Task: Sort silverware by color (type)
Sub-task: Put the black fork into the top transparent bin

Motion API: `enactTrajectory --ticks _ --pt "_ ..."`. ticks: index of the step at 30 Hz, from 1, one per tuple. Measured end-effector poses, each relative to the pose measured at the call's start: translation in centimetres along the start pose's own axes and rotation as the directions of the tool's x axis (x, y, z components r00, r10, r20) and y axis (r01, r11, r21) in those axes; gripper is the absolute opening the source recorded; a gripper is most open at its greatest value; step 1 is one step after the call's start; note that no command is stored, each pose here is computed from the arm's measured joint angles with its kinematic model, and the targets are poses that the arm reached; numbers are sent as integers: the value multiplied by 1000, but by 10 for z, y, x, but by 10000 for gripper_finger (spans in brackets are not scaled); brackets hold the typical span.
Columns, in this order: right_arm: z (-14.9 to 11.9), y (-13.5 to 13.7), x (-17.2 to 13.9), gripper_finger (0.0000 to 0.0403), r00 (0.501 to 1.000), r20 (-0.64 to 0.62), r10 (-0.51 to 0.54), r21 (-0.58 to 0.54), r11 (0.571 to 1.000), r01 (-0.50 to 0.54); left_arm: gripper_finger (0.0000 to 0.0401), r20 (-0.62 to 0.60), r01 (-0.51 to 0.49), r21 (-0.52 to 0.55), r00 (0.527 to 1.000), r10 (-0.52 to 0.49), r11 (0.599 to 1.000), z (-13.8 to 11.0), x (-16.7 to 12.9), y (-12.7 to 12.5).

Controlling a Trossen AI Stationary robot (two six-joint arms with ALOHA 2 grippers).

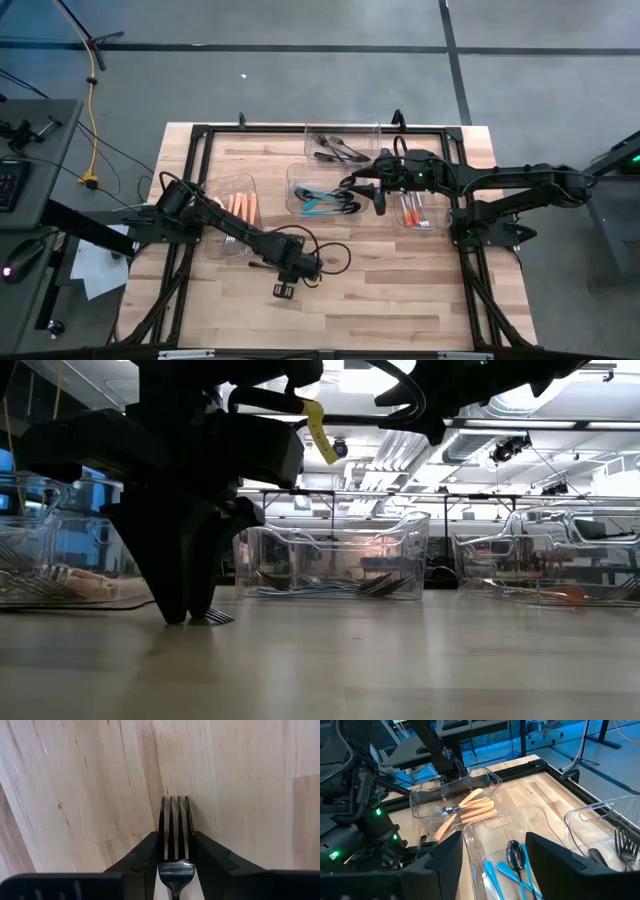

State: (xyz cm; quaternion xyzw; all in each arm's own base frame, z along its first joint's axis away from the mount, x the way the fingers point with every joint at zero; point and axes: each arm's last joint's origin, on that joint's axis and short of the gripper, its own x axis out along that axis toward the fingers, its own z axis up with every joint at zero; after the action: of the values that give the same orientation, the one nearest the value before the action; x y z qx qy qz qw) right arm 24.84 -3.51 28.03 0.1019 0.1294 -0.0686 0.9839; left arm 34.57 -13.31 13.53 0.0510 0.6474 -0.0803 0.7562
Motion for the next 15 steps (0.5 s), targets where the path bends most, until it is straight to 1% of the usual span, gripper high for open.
enactTrajectory --ticks 2,5,8,11,13,15 --pt "0 0 0 201 1000 0 0 0 1000 0 98 10 3 -5 1000 -3 1000 0 -3 2" --pt "0 0 0 201 1000 0 0 0 1000 0 88 34 30 -19 999 -29 999 1 -12 7" --pt "0 0 0 201 1000 0 0 0 1000 0 80 108 60 -31 993 -57 998 3 -38 13" --pt "0 0 0 201 1000 0 0 -3 1000 0 81 202 76 -72 978 -60 995 3 -65 21" --pt "0 0 0 201 1000 0 0 -4 1000 0 87 310 95 -103 949 -59 990 5 -89 27" --pt "0 0 0 201 1000 3 1 -4 1000 -1 91 424 100 -118 905 -41 988 4 -117 33"
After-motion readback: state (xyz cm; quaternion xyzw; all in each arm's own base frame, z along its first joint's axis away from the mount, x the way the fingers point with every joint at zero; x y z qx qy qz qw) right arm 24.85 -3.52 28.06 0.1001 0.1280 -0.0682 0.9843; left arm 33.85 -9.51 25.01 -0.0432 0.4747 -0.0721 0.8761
